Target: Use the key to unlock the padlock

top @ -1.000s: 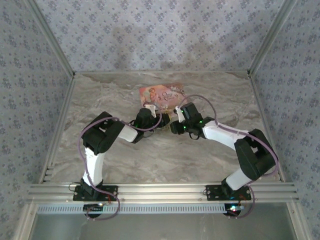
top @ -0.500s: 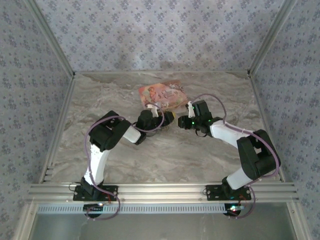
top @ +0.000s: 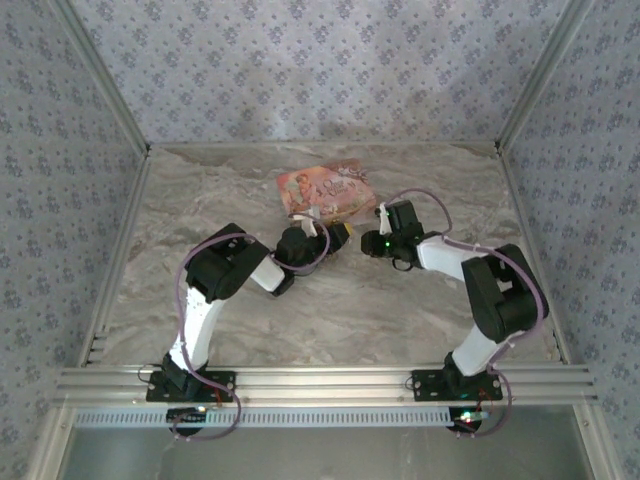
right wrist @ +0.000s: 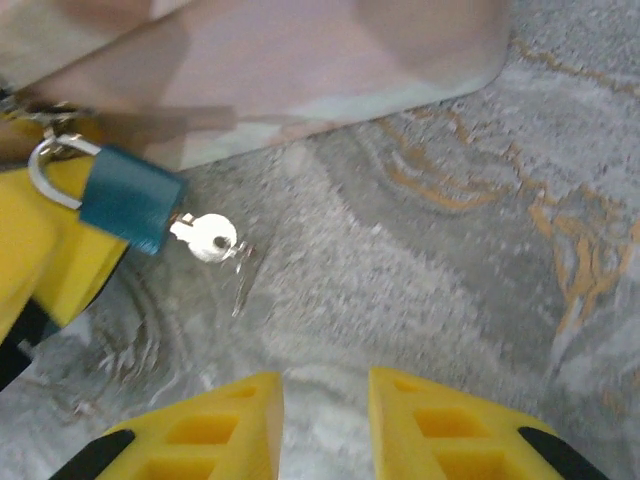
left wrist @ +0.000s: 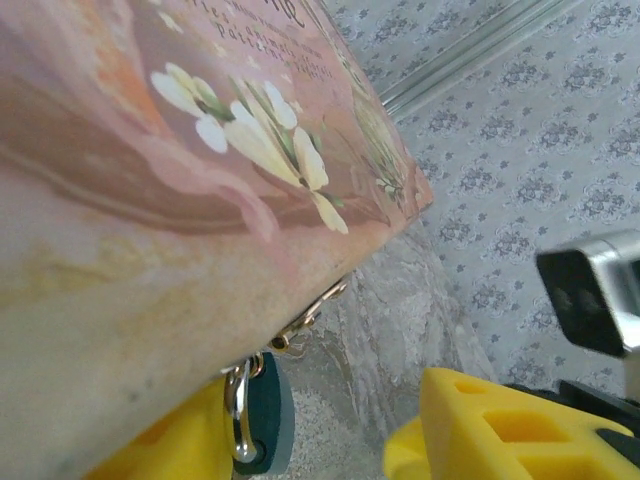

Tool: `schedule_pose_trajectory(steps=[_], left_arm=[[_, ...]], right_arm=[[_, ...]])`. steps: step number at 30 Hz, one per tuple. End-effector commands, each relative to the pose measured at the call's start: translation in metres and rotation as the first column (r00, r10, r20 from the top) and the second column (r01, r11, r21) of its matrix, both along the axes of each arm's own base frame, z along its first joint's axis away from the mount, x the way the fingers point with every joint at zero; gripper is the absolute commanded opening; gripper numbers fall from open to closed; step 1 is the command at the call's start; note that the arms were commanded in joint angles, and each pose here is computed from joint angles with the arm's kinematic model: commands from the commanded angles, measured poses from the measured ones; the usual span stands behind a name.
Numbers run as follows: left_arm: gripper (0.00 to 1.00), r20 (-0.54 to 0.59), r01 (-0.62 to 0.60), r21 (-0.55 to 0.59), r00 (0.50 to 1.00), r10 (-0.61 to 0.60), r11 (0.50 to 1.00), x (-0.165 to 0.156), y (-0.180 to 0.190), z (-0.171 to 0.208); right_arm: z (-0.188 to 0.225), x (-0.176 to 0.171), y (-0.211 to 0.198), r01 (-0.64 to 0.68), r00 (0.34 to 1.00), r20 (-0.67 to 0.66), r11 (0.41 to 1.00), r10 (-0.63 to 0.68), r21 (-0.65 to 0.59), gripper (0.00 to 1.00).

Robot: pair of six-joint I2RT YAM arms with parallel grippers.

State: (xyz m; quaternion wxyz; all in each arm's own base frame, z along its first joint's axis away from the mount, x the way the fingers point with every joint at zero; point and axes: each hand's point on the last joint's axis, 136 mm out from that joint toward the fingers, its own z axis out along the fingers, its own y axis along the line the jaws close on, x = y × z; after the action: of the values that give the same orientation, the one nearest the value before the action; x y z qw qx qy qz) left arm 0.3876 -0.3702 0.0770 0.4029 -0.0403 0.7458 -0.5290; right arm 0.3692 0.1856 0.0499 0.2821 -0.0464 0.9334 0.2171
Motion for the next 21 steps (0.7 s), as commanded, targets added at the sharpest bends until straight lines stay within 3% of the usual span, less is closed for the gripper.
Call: schedule_pose_trajectory(steps=[1,12,21], left_arm=[[0.49,-0.165,-0.039,0.067,0.985,0.049,0.997,-0.008,0.013,-0.048],[0.48,-0.161,-0.035,0.07,0.986,0.046,0.997,-0.008,0.013,-0.046],[0.49,-0.165,-0.059,0.074,0.984,0.07,0.996,-0.007,0.018,-0.048]], right_arm=[[0.003,0.025,0.001,0.037,0.999,0.033,0.999,-0.036,-0.003,0.29],[-0.011,0.062,0.009,0.094,0.992,0.081,0.996,-0.094,0.01,0.25],[-0.015,0.047,0.045,-0.059,0.994,0.091,0.996,0.054,0.063,0.2]])
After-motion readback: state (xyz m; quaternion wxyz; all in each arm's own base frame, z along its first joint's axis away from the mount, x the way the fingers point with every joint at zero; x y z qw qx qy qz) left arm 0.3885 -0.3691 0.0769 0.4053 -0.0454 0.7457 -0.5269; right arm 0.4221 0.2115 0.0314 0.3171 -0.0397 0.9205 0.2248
